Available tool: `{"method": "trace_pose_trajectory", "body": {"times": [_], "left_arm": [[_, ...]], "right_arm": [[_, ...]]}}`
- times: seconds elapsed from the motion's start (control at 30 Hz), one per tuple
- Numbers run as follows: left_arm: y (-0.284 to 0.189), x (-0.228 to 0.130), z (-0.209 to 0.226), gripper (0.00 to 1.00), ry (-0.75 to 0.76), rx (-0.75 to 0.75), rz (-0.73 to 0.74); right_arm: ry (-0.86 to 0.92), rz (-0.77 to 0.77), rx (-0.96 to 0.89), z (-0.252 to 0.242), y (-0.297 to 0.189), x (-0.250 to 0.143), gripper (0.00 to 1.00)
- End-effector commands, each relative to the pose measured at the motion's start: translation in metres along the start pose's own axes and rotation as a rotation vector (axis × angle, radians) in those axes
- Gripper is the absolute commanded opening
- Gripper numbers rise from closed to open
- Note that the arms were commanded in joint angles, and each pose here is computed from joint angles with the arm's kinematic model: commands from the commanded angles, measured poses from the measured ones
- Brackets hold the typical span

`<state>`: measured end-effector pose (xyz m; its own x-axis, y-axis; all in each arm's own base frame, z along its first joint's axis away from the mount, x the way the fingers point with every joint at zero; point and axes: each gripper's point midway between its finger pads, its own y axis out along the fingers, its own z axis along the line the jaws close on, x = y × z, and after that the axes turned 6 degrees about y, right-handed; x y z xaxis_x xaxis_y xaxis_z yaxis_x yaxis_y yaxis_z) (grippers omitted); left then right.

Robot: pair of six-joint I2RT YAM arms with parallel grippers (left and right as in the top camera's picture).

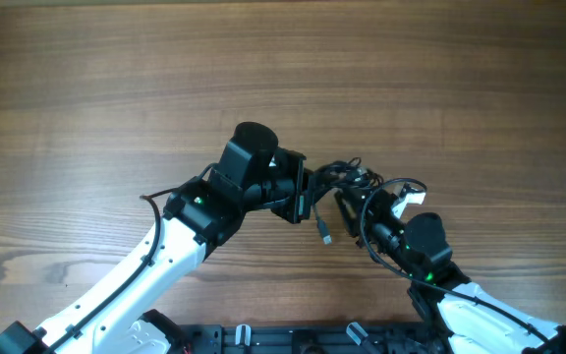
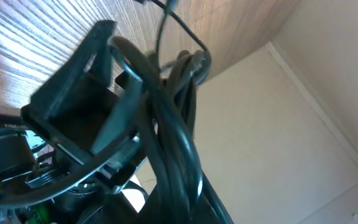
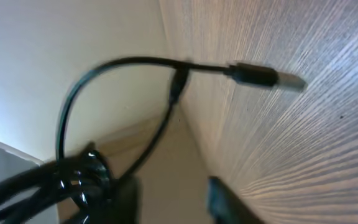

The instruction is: Untangle cables

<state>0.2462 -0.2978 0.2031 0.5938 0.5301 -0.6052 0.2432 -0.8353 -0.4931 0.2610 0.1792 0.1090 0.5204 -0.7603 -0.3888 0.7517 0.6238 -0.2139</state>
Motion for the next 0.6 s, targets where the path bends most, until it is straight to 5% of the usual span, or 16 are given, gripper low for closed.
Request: {"method": "trace_pose_trajectory", "body": {"times": [0.0, 0.27, 0.57], "left_arm": [[0.001, 0.006, -0.002, 0.04, -0.157, -0.017, -0.036], [-0.004, 0.028, -0.012, 0.04, -0.163, -0.075, -0.133], [-0.004, 0.032, 0.005, 0.04, -0.153, -0.002, -0.146]], "right_arm": [[-0.001, 0.086, -0.021, -0.001, 0.001, -0.016, 0.60], [0.077, 0.221, -0.085, -0.011, -0.003, -0.039, 0.57], [0.117, 0.167, -0.021, 0.003, 0.000, -0.031, 0.65]]}}
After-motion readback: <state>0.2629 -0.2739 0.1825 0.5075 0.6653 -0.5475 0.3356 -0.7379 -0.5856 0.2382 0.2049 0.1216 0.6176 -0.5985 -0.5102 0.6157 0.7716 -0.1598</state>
